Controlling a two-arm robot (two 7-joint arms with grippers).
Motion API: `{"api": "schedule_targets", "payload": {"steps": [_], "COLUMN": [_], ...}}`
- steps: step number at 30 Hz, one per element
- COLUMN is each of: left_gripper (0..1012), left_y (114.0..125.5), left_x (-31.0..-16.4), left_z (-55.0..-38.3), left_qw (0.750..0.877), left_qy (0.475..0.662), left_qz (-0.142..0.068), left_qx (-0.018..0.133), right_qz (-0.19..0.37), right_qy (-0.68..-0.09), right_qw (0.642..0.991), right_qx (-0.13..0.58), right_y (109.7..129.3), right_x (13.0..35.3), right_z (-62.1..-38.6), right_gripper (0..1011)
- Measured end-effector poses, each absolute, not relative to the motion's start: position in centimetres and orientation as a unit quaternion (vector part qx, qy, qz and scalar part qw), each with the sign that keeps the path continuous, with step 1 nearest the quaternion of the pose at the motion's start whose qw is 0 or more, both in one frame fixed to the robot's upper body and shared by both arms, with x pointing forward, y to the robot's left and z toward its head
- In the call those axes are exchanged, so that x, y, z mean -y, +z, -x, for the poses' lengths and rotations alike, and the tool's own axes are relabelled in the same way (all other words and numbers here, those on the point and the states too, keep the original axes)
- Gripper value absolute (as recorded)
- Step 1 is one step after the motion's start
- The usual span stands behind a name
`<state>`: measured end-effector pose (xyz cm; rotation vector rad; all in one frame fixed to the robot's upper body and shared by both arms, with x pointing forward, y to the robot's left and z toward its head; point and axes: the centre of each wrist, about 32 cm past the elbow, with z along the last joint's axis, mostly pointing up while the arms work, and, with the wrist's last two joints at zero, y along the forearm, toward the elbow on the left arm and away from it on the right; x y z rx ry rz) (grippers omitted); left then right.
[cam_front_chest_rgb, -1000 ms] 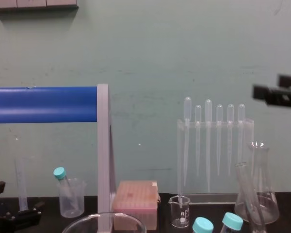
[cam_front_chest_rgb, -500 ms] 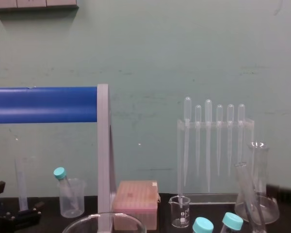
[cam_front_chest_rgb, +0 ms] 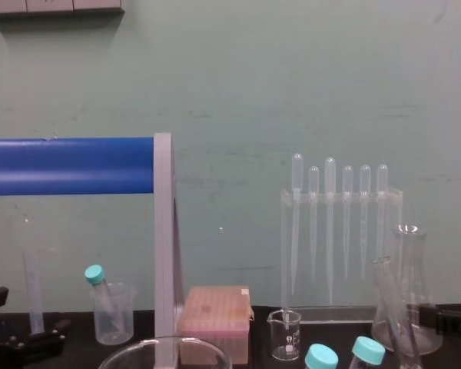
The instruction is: Hold the test tube with one hand and immerse one end into the beaker, then return it to the test tube rack.
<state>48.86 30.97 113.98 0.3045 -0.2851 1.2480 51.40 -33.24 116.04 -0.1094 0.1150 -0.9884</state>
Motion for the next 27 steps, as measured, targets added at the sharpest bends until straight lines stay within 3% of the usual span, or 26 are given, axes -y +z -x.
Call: {"api": "schedule_targets", "payload": {"steps": [27], "left_gripper": [1000], "left_y": [113.98], "left_x": [-30.97], "left_z": [-48.86], "left_qw": [0.791], "left_qy": [0.580], "left_qz": [-0.141], "left_qx": [0.132], "right_qz": [0.053], "right_qy": [-0.476], "right_qw": [0.876], "right_qx": [-0.055], "right_y": [116.04], "right_x": [33.26], "right_z": [-51.35], "right_gripper": [1003]}}
